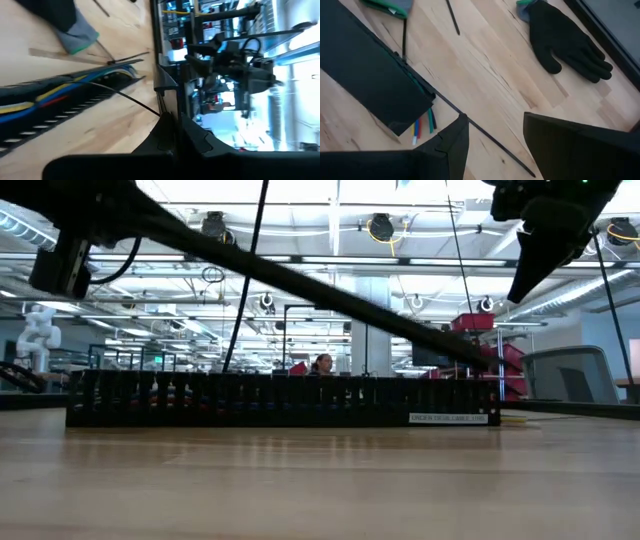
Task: Ziptie cables
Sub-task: Insert the black cover of the black cable duct
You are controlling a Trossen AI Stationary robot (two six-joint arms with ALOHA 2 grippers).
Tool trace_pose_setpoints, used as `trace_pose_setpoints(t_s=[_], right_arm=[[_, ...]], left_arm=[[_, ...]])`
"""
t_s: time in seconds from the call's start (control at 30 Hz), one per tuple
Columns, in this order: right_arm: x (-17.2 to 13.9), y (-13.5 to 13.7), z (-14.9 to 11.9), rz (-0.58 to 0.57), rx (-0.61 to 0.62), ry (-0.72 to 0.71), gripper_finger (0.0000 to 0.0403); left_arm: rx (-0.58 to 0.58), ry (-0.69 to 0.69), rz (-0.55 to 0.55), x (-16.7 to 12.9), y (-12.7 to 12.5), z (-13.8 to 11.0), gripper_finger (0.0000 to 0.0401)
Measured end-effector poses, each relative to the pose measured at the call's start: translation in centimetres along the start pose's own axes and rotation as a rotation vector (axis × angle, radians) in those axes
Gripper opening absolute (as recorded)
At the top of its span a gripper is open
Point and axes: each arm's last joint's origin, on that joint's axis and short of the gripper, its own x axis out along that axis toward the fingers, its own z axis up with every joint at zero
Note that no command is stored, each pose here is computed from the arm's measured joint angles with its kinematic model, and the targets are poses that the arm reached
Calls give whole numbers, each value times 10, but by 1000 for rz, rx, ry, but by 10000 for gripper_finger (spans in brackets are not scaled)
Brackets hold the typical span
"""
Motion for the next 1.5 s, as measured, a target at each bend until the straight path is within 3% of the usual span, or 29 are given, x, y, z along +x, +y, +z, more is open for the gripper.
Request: trace_pose_setpoints(t_s=[0.27, 0.43, 0.63, 1.07, 1.5], right_arm=[[0, 0, 0, -8, -13, -2, 176], [0, -1, 0, -11, -27, -2, 176], [0, -1, 0, -15, -54, -3, 176], [4, -7, 4, -45, -66, 8, 176], [5, -9, 5, -48, -57, 13, 176]], left_arm=[[-46, -72, -40, -1, -5, 1, 7], [-80, -74, -54, -8, -7, -9, 7], [-133, -182, -73, -15, 2, -21, 7], [-170, -99, 0, -3, 26, -39, 7], [-149, -112, 37, -2, 34, -38, 7]])
